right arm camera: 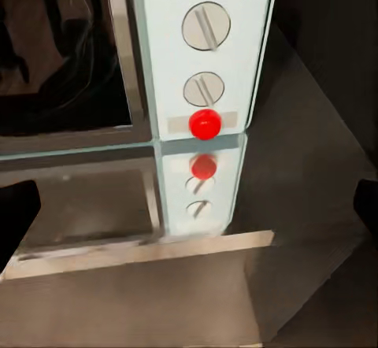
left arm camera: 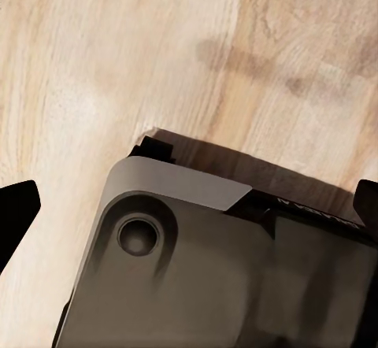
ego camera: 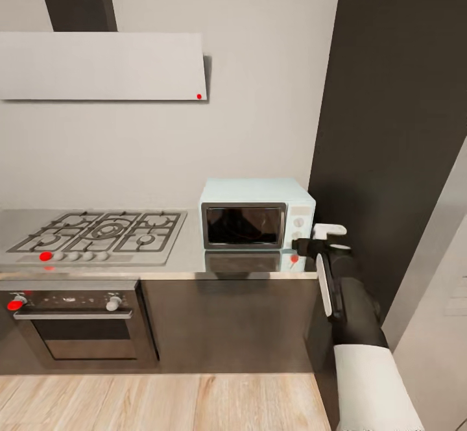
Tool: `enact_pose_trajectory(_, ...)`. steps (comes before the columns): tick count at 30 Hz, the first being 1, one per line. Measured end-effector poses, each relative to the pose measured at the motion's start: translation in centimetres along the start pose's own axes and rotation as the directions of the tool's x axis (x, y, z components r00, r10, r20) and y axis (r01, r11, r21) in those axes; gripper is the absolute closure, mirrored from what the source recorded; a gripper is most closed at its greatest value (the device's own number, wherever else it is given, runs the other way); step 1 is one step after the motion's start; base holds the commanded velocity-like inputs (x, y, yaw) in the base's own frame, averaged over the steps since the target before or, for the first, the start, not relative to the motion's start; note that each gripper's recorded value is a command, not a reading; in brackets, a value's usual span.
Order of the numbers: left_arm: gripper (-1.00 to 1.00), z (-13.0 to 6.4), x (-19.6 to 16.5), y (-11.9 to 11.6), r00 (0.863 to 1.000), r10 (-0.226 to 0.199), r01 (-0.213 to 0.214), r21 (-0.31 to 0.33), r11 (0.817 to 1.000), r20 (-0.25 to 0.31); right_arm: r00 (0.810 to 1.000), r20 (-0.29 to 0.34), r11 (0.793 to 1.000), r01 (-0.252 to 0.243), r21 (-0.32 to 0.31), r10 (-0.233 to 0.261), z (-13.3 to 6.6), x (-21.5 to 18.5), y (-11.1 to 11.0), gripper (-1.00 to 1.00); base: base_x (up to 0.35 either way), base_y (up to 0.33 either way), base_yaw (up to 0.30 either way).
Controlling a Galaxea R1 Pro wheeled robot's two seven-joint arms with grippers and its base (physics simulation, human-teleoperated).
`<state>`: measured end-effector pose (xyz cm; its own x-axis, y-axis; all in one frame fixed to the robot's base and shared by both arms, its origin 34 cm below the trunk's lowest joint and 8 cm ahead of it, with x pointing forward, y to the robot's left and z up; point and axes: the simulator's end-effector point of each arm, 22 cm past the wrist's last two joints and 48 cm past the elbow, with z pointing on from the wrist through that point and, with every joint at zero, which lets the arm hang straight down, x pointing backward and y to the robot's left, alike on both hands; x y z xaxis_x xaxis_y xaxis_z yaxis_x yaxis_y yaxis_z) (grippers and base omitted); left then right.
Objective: In the kitchen, take the popcorn bag from the countertop, put it into the microwave, and heat it until the popcorn is cooked so the cooked popcorn ends up inside the bag.
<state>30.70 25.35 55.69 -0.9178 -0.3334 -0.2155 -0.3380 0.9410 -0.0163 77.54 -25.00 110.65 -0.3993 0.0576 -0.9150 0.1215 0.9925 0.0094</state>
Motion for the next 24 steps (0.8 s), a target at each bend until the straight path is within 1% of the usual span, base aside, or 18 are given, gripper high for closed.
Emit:
enact_pose_trajectory(1,-1.0,0.0,0.0,0.0,1.0,0.0,0.0,0.0,1.0,0.0,1.0,0.027,1.0,-0.004,0.001,0.004,0.1,-0.5,-0.1,-1.0,0.0,0.0,0.0)
enact_pose_trajectory(2,-1.0,0.0,0.0,0.0,1.0,0.001,-0.001,0.0,1.0,0.0,0.997,0.081,1.0,-0.008,-0.001,0.008,0.5,-1.5,0.0,-1.0,0.0,0.0,0.0)
enact_pose_trajectory(3,-1.0,0.0,0.0,0.0,1.0,0.001,-0.001,0.0,1.0,0.0,0.995,0.097,1.0,-0.007,-0.004,0.007,0.8,-1.5,0.1,-1.0,0.0,0.0,0.0)
enact_pose_trajectory(4,-1.0,0.0,0.0,0.1,1.0,0.002,-0.002,0.0,1.0,0.0,0.996,0.09,1.0,-0.001,-0.012,0.002,2.0,-0.2,0.6,-1.0,0.0,0.0,0.0)
enact_pose_trajectory(6,-1.0,0.0,0.0,0.0,1.0,0.002,-0.002,0.003,1.0,0.0,0.998,0.066,1.0,-0.002,-0.016,0.003,3.5,2.1,0.8,-1.0,0.0,0.0,0.0)
enact_pose_trajectory(8,-1.0,0.0,0.0,0.0,1.0,0.002,-0.002,0.006,1.0,0.0,0.998,0.069,1.0,-0.007,-0.02,0.008,4.2,3.0,0.9,-1.0,0.0,0.0,0.0)
enact_pose_trajectory(17,-1.0,0.0,0.0,-0.1,1.0,0.001,-0.001,0.006,1.0,-0.001,0.998,0.064,0.999,-0.011,-0.03,0.013,4.6,3.7,1.1,-1.0,0.001,0.0,0.0)
enact_pose_trajectory(18,-1.0,0.0,0.0,-0.1,1.0,0.001,-0.001,0.007,1.0,-0.001,0.998,0.063,0.999,-0.011,-0.032,0.013,4.6,3.7,1.1,-1.0,0.111,-0.075,0.0)
enact_pose_trajectory(20,-1.0,0.0,0.0,0.0,1.0,0.003,-0.003,0.007,1.0,0.0,0.998,0.065,1.0,0.0,-0.031,0.002,4.7,3.6,0.1,-1.0,0.18,-0.131,0.0)
enact_pose_trajectory(24,-1.0,0.0,0.0,0.0,1.0,0.004,-0.004,0.007,1.0,0.0,0.998,0.062,0.998,0.006,-0.057,-0.002,4.8,3.7,0.1,-1.0,0.228,-0.167,0.0)
